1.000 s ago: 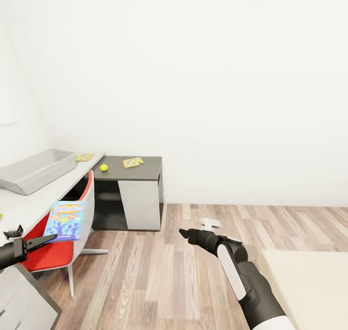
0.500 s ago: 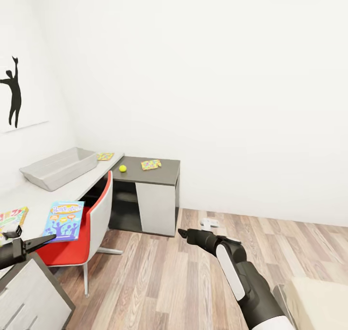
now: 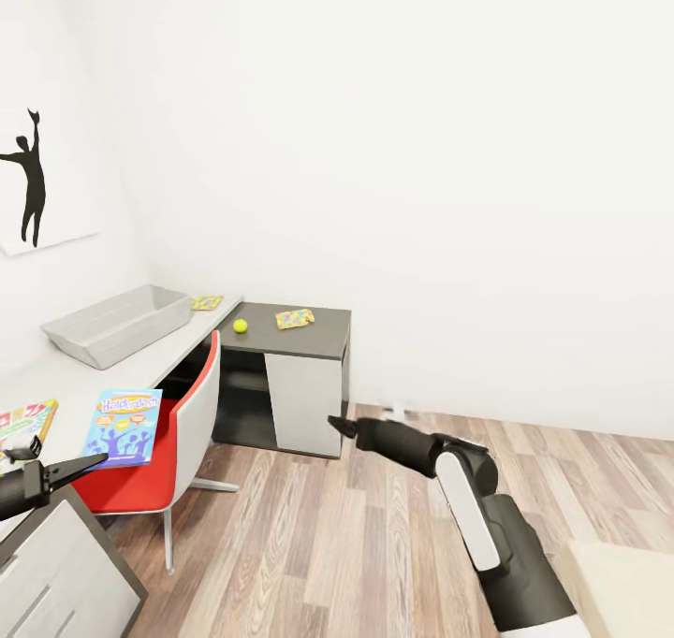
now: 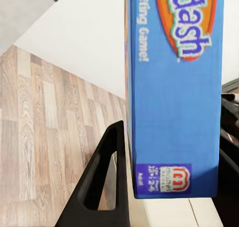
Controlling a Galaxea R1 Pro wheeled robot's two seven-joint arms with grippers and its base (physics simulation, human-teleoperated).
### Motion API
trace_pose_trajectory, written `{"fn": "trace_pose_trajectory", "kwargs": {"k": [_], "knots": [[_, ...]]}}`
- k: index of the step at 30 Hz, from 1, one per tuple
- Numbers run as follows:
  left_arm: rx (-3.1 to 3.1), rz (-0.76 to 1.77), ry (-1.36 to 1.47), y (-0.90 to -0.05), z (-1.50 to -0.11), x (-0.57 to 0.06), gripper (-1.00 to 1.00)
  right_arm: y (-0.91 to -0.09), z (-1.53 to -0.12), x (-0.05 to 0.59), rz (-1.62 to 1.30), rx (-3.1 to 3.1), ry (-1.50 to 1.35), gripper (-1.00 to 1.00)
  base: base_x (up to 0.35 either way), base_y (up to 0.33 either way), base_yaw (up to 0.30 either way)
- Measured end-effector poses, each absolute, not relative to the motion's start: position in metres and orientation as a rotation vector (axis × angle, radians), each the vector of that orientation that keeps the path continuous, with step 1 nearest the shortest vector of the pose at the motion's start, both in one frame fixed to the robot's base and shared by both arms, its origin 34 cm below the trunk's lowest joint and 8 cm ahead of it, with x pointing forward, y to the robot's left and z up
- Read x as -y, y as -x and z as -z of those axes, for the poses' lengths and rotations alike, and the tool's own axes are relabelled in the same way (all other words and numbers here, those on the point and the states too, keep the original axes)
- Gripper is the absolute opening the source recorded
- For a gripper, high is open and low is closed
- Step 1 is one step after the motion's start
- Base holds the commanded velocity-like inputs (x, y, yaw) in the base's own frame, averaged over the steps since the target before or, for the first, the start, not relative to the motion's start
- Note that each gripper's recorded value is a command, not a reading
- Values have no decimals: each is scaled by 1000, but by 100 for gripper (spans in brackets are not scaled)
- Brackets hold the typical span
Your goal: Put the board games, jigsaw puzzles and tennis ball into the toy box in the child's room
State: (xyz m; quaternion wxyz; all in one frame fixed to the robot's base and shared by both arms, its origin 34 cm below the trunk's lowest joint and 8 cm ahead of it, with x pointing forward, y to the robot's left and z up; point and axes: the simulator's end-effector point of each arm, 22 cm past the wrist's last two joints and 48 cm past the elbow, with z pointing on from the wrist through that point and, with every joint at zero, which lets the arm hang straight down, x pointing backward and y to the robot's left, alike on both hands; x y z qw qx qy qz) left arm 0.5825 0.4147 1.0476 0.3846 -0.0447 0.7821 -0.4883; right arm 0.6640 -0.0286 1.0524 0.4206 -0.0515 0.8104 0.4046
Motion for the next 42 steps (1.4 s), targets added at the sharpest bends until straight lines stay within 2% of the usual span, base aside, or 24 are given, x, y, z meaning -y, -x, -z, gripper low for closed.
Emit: {"fn": "trace_pose_trajectory", "kwargs": {"k": [7,18,42], "knots": [[-1993,1244,114,-582,-1047,-415,-100,-644,-1086,31,-1252,-1953,161,100,87,22,0],[-1988,1245,110,-581,-1050,-414,-100,-643,-1091,42,-1277,-1934,143,100,288,77,35],[-1979,1243,103,-580,-1055,-414,-100,-643,-1091,43,-1243,-1942,151,100,331,-19,220]]}}
